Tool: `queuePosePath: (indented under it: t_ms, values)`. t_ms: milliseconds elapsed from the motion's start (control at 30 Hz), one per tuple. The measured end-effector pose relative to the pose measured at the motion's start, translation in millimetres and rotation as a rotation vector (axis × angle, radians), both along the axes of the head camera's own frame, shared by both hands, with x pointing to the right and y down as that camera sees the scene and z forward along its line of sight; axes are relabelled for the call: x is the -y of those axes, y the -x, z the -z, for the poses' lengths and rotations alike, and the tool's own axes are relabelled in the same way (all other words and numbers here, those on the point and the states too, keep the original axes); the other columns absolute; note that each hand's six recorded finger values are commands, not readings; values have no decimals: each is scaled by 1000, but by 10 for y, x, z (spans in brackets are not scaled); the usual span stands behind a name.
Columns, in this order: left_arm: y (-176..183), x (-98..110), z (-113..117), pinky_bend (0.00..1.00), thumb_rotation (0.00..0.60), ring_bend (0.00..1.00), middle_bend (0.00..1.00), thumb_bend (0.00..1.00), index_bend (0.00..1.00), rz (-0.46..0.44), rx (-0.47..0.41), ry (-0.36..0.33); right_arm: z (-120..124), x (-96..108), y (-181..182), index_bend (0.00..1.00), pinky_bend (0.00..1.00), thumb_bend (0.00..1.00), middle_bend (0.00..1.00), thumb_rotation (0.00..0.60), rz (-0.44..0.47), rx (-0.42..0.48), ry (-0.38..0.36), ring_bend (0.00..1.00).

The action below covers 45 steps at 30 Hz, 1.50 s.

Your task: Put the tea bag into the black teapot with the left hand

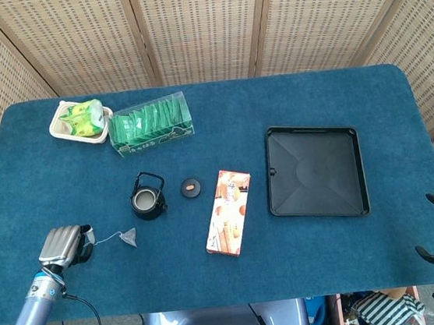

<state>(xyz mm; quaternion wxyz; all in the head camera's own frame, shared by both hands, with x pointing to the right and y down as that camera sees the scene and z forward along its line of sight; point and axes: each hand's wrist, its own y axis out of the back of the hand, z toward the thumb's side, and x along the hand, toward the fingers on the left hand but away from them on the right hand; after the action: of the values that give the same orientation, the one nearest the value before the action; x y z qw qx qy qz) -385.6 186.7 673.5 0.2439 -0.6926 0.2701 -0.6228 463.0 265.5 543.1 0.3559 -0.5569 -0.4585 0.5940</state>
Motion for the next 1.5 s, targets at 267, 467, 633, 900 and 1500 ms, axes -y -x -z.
queuePosePath:
  t_ms: [267,467,633,900,1500]
  values:
    - [-175,180,384,694,600,753,800,534,711,-4,-131,-127,-16,-15,-16,157,123,18,197,600,-7,9,0,11]
    - [-388,310,614,694,600,753,800,534,711,7,-271,-228,-18,-25,-31,157,123,19,197,600,-9,12,-1,11]
    - [-533,421,714,694,600,753,800,534,711,1,-329,-287,-19,-35,-42,157,123,19,197,600,-13,14,-2,11]
    - [-715,579,791,694,600,753,800,534,711,-14,-398,-343,-18,-60,-65,157,122,19,197,600,-20,14,-1,11]
    - [-1018,1091,786,694,600,753,799,534,711,-33,-423,-416,-31,-66,-79,157,123,19,197,600,-22,13,6,11]
